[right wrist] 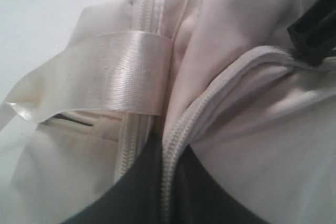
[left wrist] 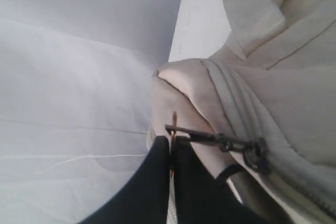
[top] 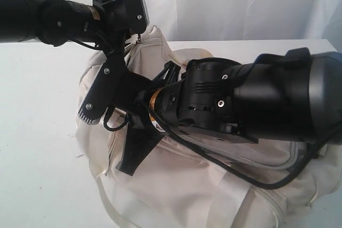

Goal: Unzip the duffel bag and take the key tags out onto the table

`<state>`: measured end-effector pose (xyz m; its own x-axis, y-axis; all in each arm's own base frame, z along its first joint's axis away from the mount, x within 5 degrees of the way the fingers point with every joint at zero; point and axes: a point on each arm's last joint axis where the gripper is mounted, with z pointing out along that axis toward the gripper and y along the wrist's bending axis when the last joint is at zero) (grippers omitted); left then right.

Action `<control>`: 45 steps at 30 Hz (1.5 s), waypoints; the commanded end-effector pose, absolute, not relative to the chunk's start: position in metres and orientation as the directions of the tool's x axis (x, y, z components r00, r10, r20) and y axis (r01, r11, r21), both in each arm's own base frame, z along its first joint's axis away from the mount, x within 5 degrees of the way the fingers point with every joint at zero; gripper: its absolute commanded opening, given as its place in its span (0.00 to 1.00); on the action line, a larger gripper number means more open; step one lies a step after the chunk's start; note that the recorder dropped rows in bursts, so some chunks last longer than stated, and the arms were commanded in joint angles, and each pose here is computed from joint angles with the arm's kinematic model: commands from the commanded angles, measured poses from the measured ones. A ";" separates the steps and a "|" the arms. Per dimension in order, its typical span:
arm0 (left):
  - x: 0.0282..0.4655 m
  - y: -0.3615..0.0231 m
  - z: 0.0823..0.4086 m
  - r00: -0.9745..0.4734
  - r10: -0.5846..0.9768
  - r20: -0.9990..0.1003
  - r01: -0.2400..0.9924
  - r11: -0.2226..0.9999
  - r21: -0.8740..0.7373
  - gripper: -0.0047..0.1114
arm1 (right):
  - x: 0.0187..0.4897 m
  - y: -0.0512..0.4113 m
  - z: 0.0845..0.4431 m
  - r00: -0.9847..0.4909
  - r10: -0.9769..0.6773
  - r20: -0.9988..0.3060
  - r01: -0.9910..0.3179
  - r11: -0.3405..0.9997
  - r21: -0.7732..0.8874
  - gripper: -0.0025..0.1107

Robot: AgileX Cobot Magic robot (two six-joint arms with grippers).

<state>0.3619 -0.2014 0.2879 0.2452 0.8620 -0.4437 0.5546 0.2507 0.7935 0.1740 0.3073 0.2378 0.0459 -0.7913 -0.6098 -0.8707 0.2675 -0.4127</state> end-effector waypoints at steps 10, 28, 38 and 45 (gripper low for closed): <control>0.390 -0.214 0.294 0.299 0.859 -0.415 0.479 0.241 0.844 0.04 | 0.158 0.309 0.227 -0.011 -0.806 -0.591 -0.897 0.269 -0.351 0.02; 0.422 -0.232 0.317 0.224 0.882 -0.415 0.605 0.208 0.768 0.04 | 0.157 0.309 0.227 -0.013 -0.804 -0.595 -0.898 0.271 -0.347 0.02; 0.423 -0.233 0.315 0.191 0.869 -0.457 0.633 0.247 0.734 0.25 | 0.158 0.309 0.227 -0.015 -0.806 -0.592 -0.898 0.272 -0.347 0.02; 0.420 -0.223 0.310 0.152 0.931 -0.333 0.659 0.156 0.736 0.64 | 0.157 0.308 0.226 -0.039 -0.804 -0.594 -0.900 0.287 -0.329 0.02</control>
